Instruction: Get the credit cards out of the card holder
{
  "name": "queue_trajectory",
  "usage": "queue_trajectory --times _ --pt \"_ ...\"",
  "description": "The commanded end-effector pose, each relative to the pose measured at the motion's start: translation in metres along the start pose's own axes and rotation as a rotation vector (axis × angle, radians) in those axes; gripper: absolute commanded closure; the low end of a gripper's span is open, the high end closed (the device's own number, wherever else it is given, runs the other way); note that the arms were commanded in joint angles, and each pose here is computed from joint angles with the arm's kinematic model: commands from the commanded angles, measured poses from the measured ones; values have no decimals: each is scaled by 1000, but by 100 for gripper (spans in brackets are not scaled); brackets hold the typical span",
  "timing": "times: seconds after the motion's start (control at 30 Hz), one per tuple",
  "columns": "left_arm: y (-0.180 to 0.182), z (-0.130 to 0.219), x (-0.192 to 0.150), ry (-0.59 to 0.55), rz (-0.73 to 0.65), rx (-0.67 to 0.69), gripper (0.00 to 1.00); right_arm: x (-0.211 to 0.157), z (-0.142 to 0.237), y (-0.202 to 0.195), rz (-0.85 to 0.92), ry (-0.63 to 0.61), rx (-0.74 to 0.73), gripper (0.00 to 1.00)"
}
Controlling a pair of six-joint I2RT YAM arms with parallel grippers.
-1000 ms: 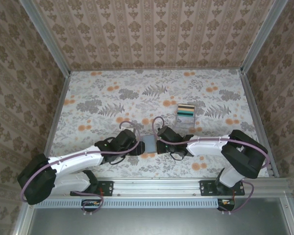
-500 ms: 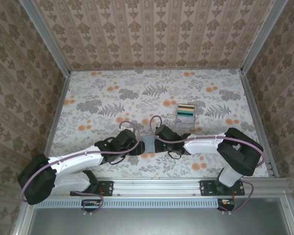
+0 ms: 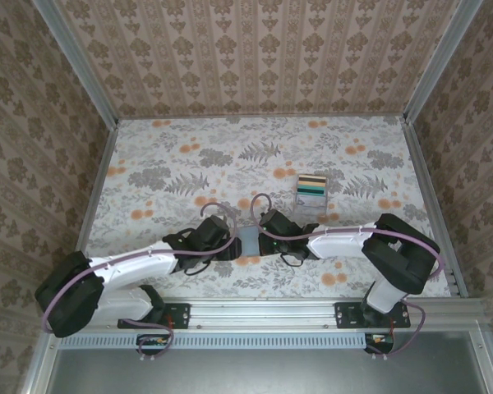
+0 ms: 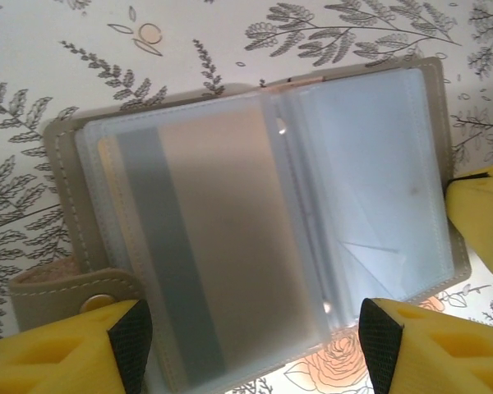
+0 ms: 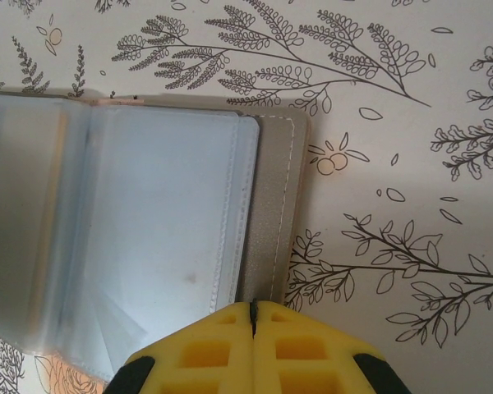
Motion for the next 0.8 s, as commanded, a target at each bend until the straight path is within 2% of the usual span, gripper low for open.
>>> queue_trajectory --times 0.0,0.4,0.63,0.77 --pt "5 0 2 4 14 25 29 -9 -6 -9 -1 23 -35 100" --pt "3 -12 -4 39 18 8 29 -9 -5 -3 0 30 -20 100" --pt "-17 -8 8 -16 12 -110 29 -11 -6 -3 4 37 -26 100" --pt "-21 -6 12 -31 6 -132 28 -11 -7 -3 5 37 -27 100"
Point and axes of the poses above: each hand's point on the last joint's axis, 136 mm out from that joint toward the fingers, its own z axis back along the fingers, its own y axis along the line the jaws close on, x = y × z, the point moved 2 cm from there along z, back along the fingers, and after that the axes turned 13 degrees about -z, right-handed, at the moved point
